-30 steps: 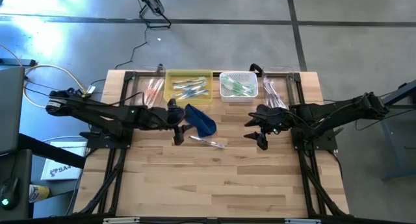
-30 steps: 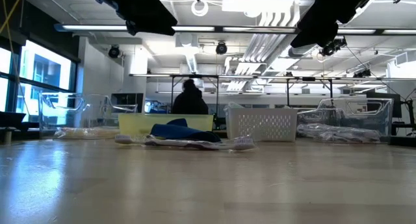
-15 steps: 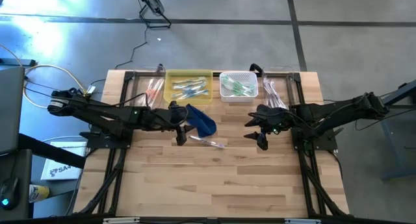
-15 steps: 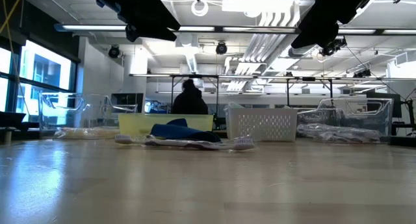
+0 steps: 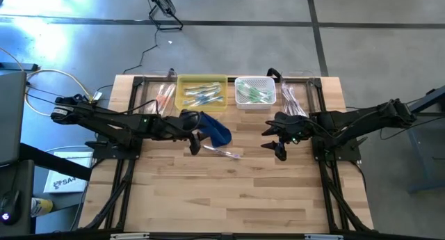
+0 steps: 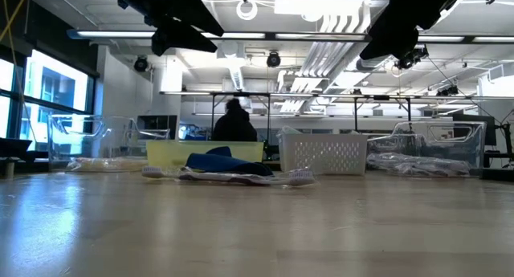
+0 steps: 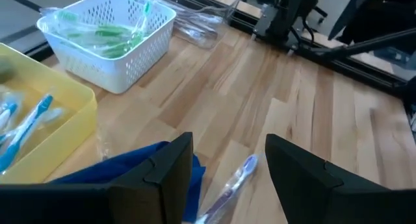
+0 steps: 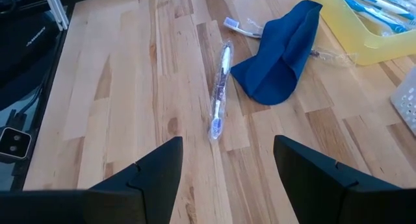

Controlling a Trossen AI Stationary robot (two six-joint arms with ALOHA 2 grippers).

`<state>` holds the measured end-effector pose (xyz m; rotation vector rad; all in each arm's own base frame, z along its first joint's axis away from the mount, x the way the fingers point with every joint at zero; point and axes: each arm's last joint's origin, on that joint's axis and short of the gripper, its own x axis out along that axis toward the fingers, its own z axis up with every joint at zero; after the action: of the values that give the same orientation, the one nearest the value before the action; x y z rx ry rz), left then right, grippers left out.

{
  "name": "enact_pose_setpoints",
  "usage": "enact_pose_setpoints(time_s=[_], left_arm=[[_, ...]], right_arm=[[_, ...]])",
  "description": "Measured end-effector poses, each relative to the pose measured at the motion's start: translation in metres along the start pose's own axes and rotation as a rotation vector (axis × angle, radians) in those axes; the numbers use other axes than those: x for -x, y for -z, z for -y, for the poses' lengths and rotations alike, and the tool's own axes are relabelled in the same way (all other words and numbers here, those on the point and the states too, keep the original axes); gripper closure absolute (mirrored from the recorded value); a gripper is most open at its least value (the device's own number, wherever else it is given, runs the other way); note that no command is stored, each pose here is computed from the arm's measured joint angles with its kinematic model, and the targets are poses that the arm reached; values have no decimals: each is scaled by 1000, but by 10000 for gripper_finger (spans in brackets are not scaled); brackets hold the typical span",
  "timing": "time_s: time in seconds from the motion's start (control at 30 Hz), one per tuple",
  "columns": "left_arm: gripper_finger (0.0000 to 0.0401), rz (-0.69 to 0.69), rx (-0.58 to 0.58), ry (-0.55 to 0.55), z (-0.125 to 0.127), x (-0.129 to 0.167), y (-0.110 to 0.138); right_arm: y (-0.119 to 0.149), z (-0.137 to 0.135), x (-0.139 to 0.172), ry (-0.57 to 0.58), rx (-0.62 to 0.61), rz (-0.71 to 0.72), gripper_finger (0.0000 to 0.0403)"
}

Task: Pick & Place Toothbrushes
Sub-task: Put the violet toothbrush into the right transparent bin

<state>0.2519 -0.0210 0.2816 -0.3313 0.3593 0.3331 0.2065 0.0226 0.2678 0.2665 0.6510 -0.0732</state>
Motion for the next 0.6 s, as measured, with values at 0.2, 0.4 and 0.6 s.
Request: enact_pose_setpoints(time_s=[0.2,0.4,0.6], left_arm=[[213,-12,-32,24,1,0,0],[213,-14,-129,24,0,0,1],[213,-19,-132,23,0,0,1]], right_arm=[[0,0,0,-3,-41,-1,169],[0,1,0,6,-50,2,169],[0,1,0,20,-52,7,169]])
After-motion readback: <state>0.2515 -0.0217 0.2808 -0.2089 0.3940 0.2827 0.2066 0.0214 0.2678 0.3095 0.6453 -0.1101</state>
